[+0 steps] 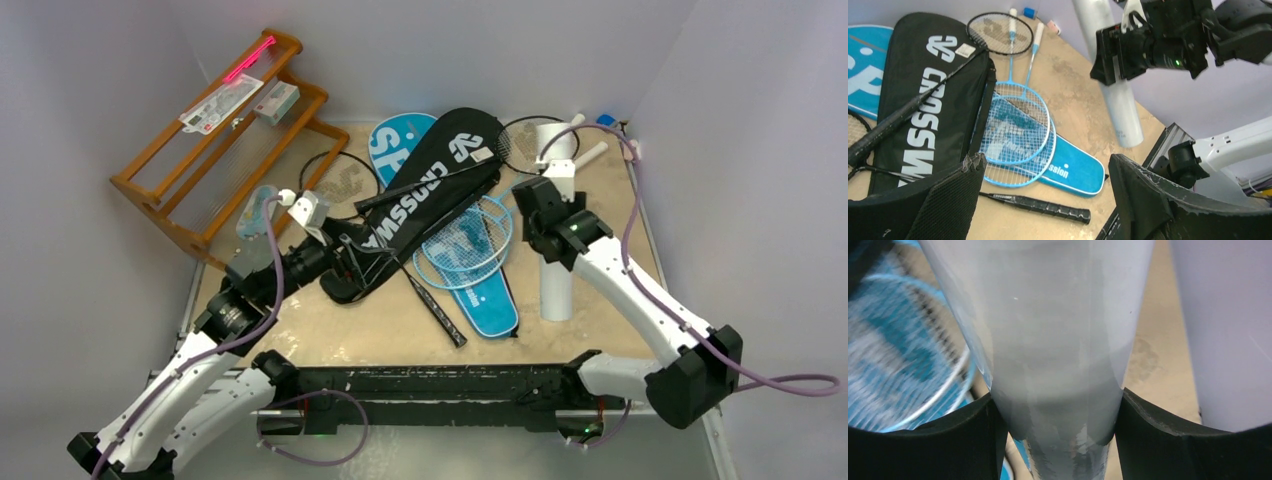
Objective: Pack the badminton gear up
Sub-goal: Place the shuttle tube at the center of the board, then pick up the racket from the center of the board, then place the racket at the center of the board, then adjust the racket at the center of the board, then pick up the racket from the center of the board.
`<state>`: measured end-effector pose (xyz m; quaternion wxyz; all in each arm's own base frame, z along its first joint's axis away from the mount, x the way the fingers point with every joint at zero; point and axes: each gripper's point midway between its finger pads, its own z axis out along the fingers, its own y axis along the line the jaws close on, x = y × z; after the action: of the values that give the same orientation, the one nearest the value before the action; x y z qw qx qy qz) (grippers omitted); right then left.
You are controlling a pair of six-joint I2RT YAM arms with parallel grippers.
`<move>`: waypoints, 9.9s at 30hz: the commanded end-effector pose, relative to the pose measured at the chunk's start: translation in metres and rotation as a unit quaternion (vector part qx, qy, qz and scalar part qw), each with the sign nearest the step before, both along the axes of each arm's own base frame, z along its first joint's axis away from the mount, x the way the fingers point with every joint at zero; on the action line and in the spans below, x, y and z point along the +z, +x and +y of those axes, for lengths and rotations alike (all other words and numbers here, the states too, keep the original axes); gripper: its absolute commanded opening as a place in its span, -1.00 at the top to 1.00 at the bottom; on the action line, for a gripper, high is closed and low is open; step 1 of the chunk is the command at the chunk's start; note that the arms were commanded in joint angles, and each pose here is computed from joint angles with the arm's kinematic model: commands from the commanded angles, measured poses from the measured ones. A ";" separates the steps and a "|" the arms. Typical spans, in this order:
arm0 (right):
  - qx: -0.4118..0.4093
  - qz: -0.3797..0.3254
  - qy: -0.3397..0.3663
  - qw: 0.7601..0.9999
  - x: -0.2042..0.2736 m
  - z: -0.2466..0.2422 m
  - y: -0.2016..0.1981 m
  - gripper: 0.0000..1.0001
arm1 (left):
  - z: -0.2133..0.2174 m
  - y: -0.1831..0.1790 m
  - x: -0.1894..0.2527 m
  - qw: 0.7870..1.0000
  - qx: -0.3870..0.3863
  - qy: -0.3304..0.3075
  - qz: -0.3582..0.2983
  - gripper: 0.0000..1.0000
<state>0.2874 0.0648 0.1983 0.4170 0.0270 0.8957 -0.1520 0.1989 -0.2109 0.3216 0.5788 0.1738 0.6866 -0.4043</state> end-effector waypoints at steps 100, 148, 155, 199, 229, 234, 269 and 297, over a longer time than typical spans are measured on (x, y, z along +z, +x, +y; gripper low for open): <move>0.418 0.253 0.208 0.848 -0.151 0.268 -0.101 0.33 | 0.073 0.074 -0.207 0.886 0.331 0.098 0.311 -0.32; 0.202 -0.031 0.371 0.906 -0.021 0.195 -0.004 0.19 | -0.023 0.081 -0.290 0.731 0.452 0.001 0.511 0.19; 0.208 -0.031 0.368 0.906 -0.022 0.195 -0.003 0.20 | -0.017 0.084 -0.272 0.773 0.417 0.058 0.474 1.00; -0.172 -0.015 0.454 0.874 -0.086 0.164 0.218 -0.08 | 0.152 0.117 -0.225 0.816 0.284 0.466 0.190 1.00; -0.198 -0.047 0.397 0.895 -0.098 0.134 0.248 1.00 | 0.123 0.126 -0.184 0.879 0.253 0.362 0.180 0.07; -0.171 -0.029 0.390 0.904 -0.060 0.128 0.219 1.00 | 0.117 0.125 -0.165 0.893 0.244 0.342 0.163 0.14; 0.083 0.135 0.442 0.883 -0.086 0.134 0.020 0.29 | 0.004 0.102 -0.142 0.951 0.157 0.225 0.145 0.21; 0.023 0.133 0.366 0.921 -0.109 0.099 0.044 0.32 | -0.030 0.181 -0.224 0.945 0.104 0.283 0.125 0.11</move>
<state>0.3371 0.1824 0.1004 0.2615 0.1233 0.9270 0.2389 0.3652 -0.2287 0.0873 0.4313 0.1841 0.8732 -0.1326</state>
